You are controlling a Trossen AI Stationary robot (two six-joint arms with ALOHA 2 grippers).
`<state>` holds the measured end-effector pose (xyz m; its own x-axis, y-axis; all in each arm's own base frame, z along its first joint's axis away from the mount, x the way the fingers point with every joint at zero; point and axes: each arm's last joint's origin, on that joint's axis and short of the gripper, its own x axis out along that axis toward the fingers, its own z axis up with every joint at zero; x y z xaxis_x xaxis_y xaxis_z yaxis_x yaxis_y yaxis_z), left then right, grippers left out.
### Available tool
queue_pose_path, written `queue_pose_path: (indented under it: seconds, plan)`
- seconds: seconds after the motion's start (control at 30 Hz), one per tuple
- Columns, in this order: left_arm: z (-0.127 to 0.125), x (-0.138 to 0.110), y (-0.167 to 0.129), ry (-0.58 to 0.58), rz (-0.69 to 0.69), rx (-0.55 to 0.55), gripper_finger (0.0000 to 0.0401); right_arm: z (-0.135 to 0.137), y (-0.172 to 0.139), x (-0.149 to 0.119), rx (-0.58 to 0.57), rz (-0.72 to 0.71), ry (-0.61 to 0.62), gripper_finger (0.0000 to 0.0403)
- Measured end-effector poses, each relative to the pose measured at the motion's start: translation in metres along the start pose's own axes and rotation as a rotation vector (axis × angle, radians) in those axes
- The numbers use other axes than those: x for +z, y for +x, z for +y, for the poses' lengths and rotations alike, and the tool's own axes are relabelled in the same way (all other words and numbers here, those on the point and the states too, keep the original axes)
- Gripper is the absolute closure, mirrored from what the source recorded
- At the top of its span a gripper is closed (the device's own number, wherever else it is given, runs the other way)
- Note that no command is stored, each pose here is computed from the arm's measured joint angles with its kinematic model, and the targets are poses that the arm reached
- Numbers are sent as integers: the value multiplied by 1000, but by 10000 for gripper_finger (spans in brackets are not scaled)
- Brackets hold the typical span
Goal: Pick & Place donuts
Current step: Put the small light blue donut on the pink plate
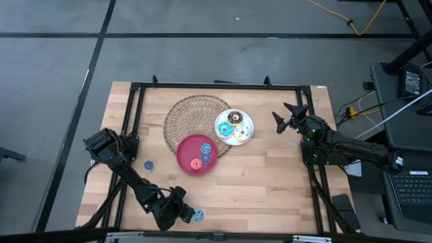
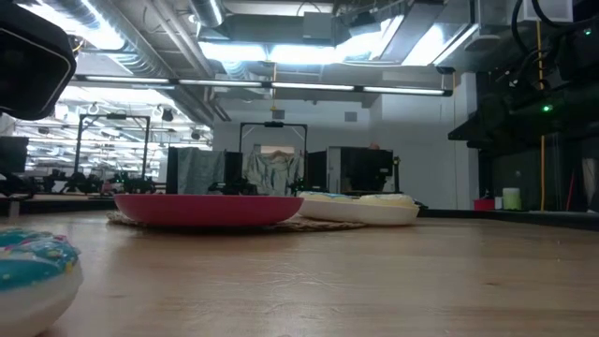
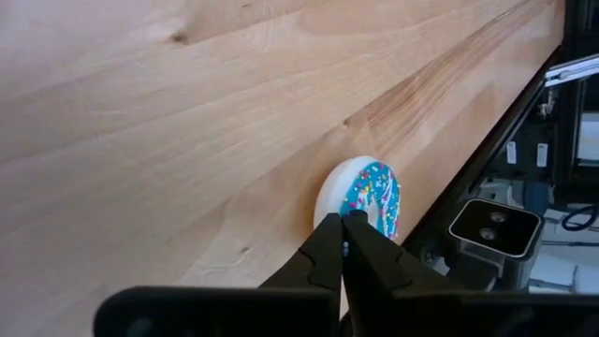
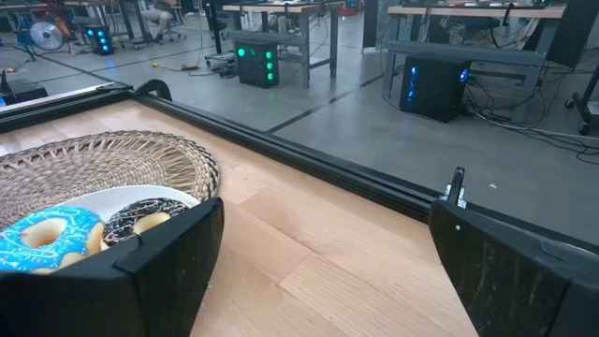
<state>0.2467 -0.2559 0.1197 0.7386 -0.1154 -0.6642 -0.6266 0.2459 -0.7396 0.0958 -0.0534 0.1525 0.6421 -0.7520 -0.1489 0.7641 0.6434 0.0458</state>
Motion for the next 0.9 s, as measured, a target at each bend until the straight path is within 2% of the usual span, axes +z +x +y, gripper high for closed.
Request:
queue_pose_path:
  seconds: [0.4,0.77,0.9]
  plan:
    - [0,0,0,-28,13,5,386,0,0,0,0,0,0,27]
    - [0,1,1,-34,14,7,280,0,0,0,0,0,0,27]
    - [-1,2,1,-48,-2,-1,252,0,0,0,0,0,0,27]
